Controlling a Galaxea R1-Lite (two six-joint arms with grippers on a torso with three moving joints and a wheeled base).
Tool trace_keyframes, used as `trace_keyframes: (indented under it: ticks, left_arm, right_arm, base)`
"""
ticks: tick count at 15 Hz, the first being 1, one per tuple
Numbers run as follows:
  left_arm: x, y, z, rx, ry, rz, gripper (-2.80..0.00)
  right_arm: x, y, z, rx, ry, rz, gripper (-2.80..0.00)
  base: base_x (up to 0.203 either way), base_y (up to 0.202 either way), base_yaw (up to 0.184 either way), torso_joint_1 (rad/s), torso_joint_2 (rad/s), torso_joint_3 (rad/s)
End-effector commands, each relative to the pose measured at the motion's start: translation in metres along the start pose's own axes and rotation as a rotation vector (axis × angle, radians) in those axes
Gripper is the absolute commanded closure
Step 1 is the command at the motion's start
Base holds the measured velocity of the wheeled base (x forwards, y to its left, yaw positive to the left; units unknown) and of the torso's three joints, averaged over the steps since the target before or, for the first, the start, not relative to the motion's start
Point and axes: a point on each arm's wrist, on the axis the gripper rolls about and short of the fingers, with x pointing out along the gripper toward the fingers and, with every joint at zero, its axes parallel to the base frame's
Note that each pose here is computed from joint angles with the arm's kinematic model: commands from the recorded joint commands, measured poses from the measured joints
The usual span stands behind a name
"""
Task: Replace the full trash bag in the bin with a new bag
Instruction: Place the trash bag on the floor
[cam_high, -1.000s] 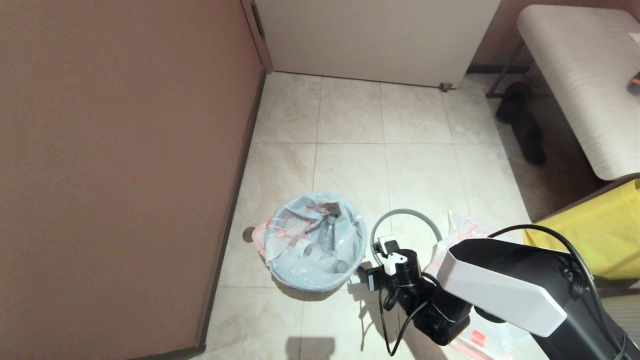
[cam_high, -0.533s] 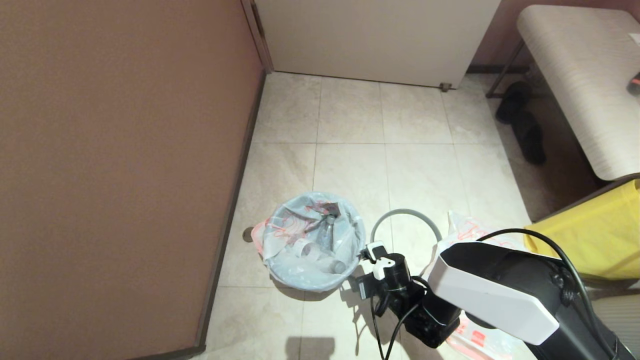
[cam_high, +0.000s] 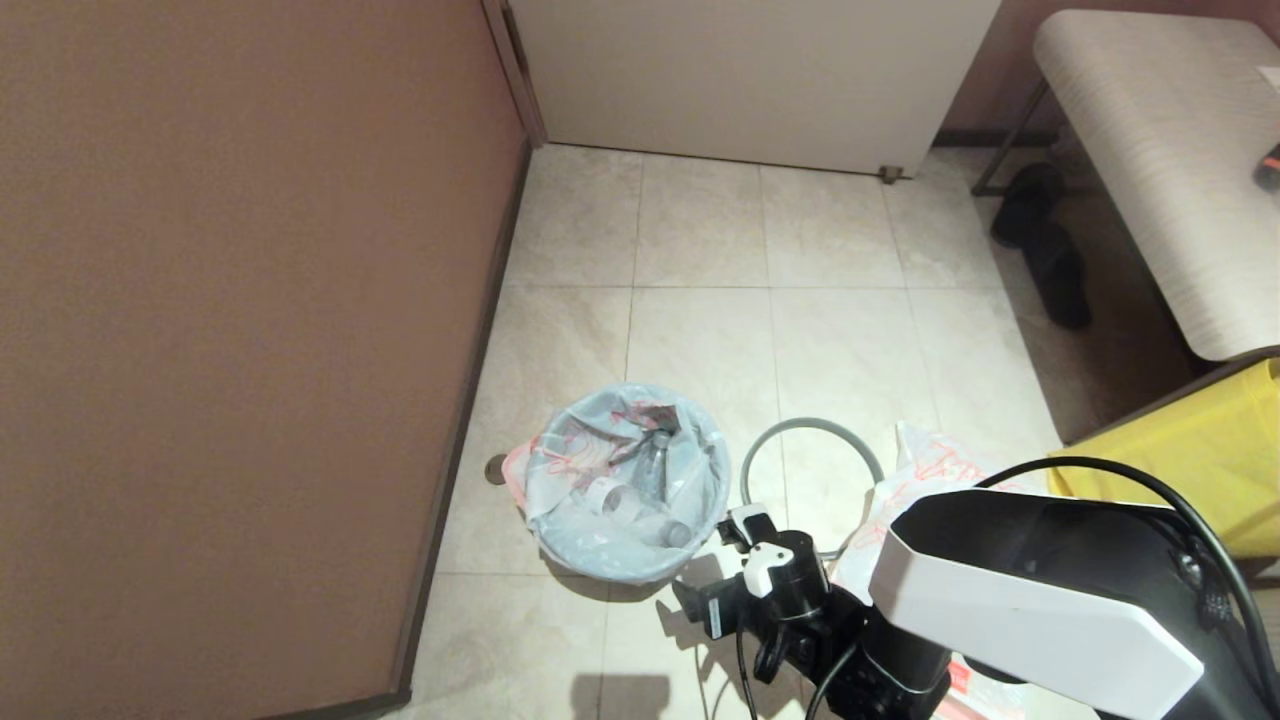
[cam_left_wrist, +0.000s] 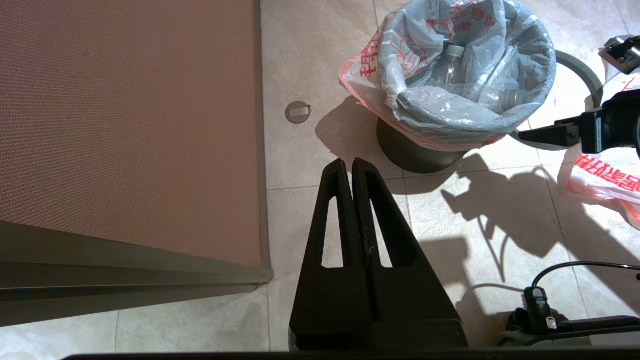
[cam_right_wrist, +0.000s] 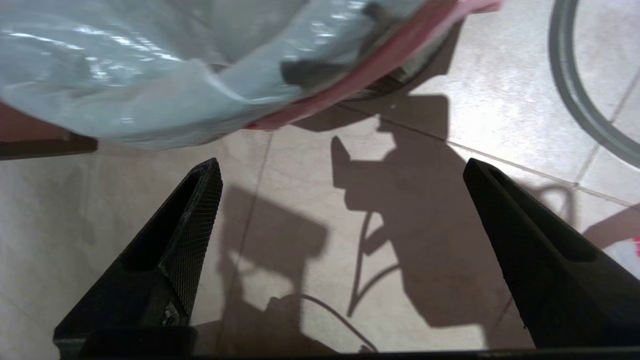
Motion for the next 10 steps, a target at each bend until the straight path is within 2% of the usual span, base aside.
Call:
trace_keyframes:
  ticks: [1,5,8,10]
  left_arm:
    - [0.000,0.000,0.000,0.001,0.001,-0.001,0.00]
    - [0.000,0.000,0.000,0.001,0.002,0.000,0.00]
    - [0.000,0.000,0.000,0.002,0.001,-0.001,0.00]
    - [0.000,0.000,0.000,0.002,0.002,0.000,0.00]
  right_arm:
    - [-0.001,0.006,0.004,0.006,-0.019,0.009,-2.80]
    - [0.019,0.012,0.003,0.004,-0.069,-0.056,-2.80]
    - [0.038,0.018,0.003,-0.044,-0.082,-0.141,-2.80]
    - [0.051,0.016,0.019,-0.033,-0.159,-0.201,-2.80]
  base:
    - [0.000,0.000,0.000,0.000,0.00,0.000]
    - [0.000,0.000,0.000,0.000,0.00,0.000]
    - [0.000,0.000,0.000,0.000,0.00,0.000]
    - [0.000,0.000,0.000,0.000,0.00,0.000]
